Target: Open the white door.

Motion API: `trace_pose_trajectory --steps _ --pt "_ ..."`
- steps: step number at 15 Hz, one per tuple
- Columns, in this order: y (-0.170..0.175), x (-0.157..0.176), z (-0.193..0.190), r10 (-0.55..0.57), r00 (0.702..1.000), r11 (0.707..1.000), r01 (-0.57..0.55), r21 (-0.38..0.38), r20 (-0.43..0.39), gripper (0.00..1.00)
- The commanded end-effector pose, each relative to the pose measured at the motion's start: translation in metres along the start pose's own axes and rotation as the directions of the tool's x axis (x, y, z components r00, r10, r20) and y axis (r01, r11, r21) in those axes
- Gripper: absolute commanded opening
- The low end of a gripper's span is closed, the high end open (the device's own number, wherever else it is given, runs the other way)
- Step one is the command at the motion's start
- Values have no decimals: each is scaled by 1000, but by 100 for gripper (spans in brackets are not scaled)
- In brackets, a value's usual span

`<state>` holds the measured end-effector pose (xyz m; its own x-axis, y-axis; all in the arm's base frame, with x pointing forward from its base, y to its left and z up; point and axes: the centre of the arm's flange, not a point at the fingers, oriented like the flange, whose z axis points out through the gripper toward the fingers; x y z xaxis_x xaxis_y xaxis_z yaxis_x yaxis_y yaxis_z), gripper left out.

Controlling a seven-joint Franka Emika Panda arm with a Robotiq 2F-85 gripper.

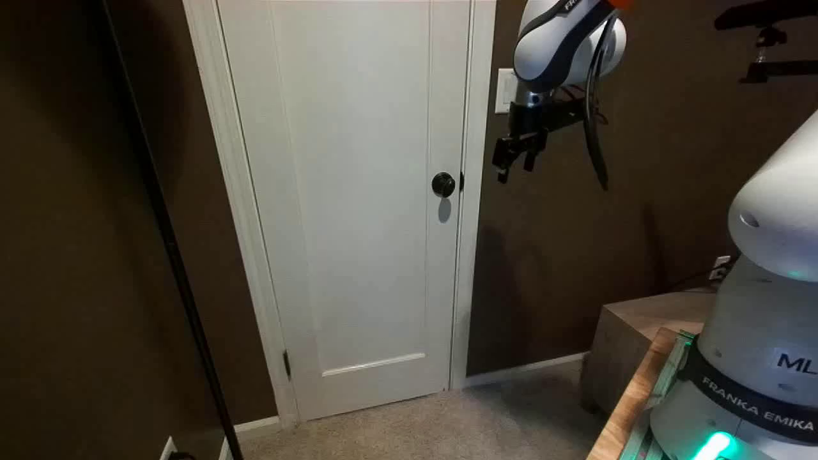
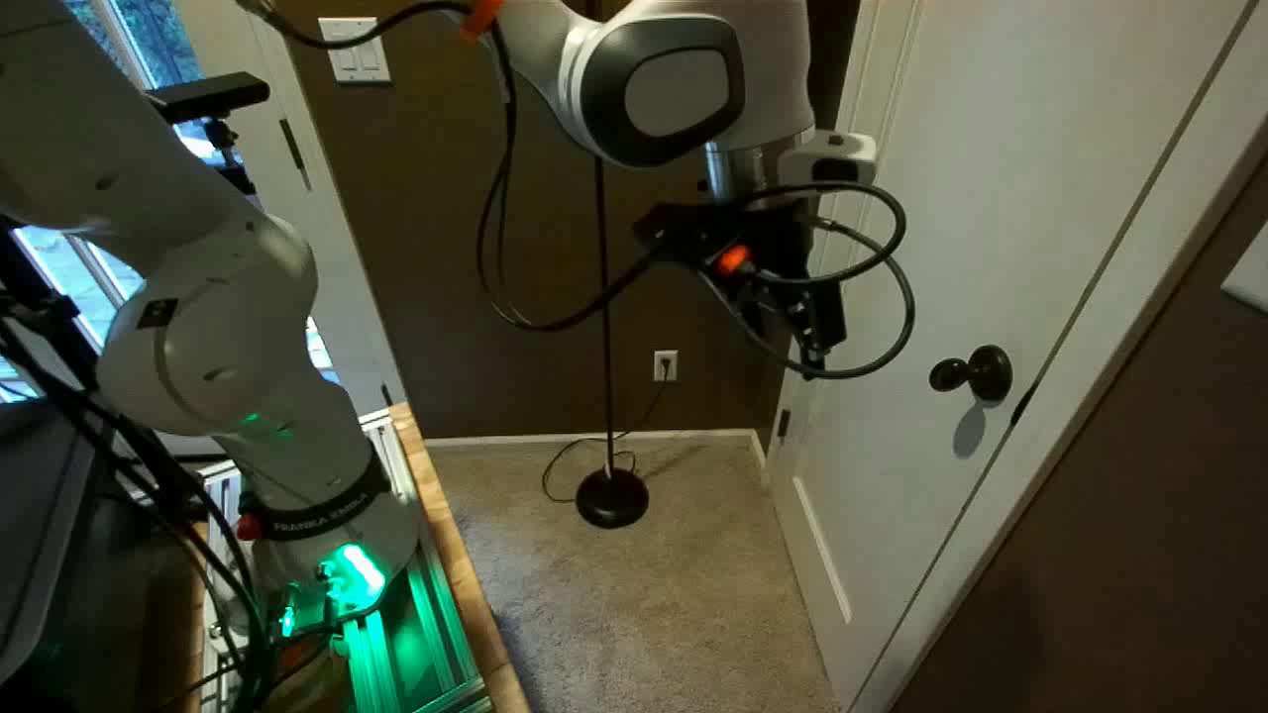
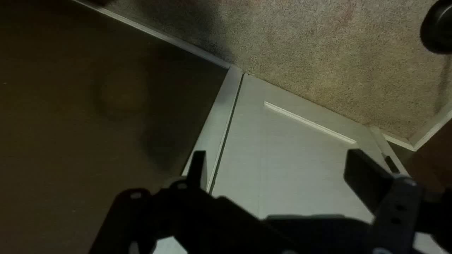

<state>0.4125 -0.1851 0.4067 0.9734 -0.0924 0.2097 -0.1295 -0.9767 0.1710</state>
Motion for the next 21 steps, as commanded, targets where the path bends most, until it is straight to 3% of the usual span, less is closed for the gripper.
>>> trace_pose_trajectory --steps 1,7,10,13,19,21 --pt "0 0 0 0 1000 1000 0 0 0 100" --pt "0 0 0 0 1000 1000 0 0 0 100" --pt "-10 30 18 26 999 980 -31 197 27 100" --pt "-17 60 38 70 996 940 -86 330 60 100" --pt "28 108 62 172 979 884 -201 422 106 100" --pt "47 119 75 193 979 868 -203 454 68 100"
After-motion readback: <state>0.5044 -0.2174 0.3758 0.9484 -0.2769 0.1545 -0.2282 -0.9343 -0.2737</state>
